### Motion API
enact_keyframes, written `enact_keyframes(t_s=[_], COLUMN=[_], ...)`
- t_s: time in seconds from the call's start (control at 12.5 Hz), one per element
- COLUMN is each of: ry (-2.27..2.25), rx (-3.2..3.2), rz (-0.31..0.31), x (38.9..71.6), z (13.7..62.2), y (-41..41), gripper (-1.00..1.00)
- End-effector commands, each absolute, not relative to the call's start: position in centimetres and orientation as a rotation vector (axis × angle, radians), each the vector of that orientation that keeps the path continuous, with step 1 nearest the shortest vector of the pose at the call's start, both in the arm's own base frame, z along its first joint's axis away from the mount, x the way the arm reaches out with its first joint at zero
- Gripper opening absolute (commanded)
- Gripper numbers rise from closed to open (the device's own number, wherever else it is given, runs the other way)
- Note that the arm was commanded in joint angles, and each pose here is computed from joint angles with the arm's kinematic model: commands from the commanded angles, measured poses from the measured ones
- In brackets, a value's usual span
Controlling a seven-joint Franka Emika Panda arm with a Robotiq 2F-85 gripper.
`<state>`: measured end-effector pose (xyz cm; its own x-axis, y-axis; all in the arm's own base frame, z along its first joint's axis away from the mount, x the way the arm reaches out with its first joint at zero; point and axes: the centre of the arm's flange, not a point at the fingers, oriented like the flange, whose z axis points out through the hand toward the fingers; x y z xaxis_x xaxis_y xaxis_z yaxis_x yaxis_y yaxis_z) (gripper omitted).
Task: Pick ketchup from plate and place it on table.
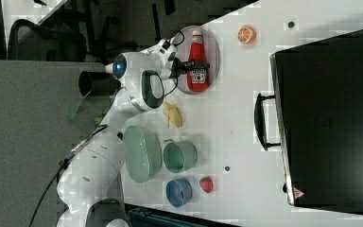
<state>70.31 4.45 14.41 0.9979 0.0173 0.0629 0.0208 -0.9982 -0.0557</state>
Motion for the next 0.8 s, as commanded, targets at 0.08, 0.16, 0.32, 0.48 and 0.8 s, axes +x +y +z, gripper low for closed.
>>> enact_keyframes(t_s=[0.08,0.16,0.32,0.48,0.8], ry=[-0.107,-0.078,0.030,0.103,0.184], rx=[-3.075,-3.074,-3.075,-3.091,-3.093], rz=[-0.173,-0.210,-0.263,-0.227,-0.156], x=[71.4,71.8,72.2,71.8,69.1], z=[17.6,19.6,24.7,30.0,39.6], y=[6.3,6.1,5.3,4.2,1.8], gripper=[0.18,0.18,0.18,0.18,0.18])
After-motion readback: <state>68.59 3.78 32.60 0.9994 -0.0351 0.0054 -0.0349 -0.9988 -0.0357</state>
